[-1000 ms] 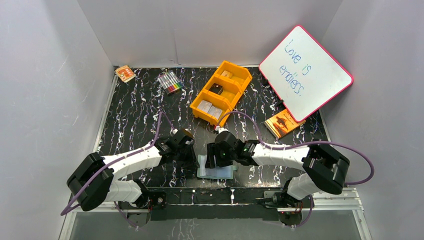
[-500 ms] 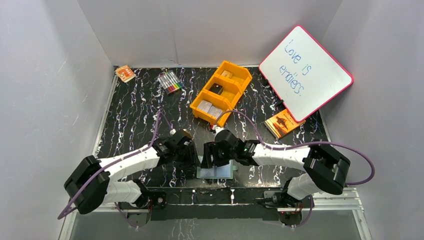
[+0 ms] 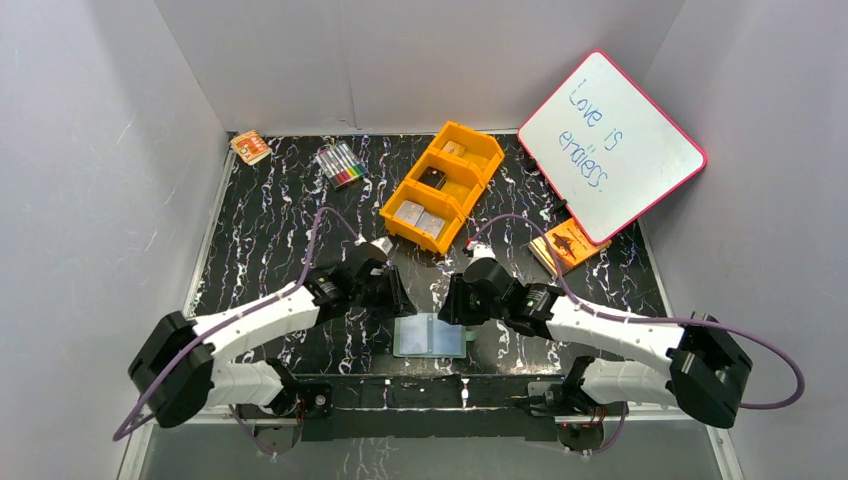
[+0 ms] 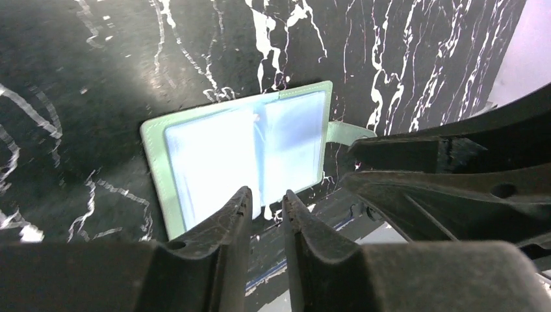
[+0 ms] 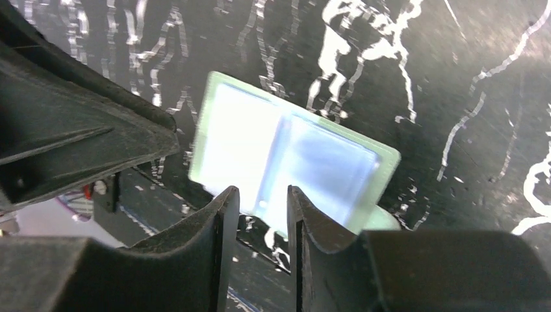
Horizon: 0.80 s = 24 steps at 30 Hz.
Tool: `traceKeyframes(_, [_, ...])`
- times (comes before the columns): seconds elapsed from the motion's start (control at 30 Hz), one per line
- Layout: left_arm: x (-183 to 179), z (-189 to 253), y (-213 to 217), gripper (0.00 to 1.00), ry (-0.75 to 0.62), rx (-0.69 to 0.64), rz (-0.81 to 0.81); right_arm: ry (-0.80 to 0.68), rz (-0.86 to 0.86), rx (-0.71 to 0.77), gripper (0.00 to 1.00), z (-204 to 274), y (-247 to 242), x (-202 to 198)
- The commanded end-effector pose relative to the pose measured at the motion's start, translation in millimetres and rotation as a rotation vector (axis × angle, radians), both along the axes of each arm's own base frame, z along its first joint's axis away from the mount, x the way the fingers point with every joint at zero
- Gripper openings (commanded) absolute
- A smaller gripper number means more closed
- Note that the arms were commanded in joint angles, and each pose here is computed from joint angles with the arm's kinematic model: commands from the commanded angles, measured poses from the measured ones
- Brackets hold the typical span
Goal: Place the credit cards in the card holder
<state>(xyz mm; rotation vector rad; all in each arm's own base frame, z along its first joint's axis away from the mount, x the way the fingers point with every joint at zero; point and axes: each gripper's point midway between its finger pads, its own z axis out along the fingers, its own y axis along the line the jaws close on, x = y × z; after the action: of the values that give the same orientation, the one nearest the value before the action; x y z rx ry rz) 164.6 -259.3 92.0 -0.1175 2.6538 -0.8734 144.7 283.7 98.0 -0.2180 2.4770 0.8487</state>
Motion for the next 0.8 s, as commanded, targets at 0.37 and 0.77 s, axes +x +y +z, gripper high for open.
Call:
traceKeyframes(0.37, [-13.7, -53.9, -4.9, 0.02, 0.11, 0.034, -0.053, 0.136, -0.049, -0.09, 0.38, -53.5, -23.3, -15.0])
traceKeyframes(0.77, [-23.7, -66.8, 19.7, 0.0, 0.119, 0.109, -0.02, 0.154, -0.098, -0.128, 0.38, -57.5, -44.9, -21.7])
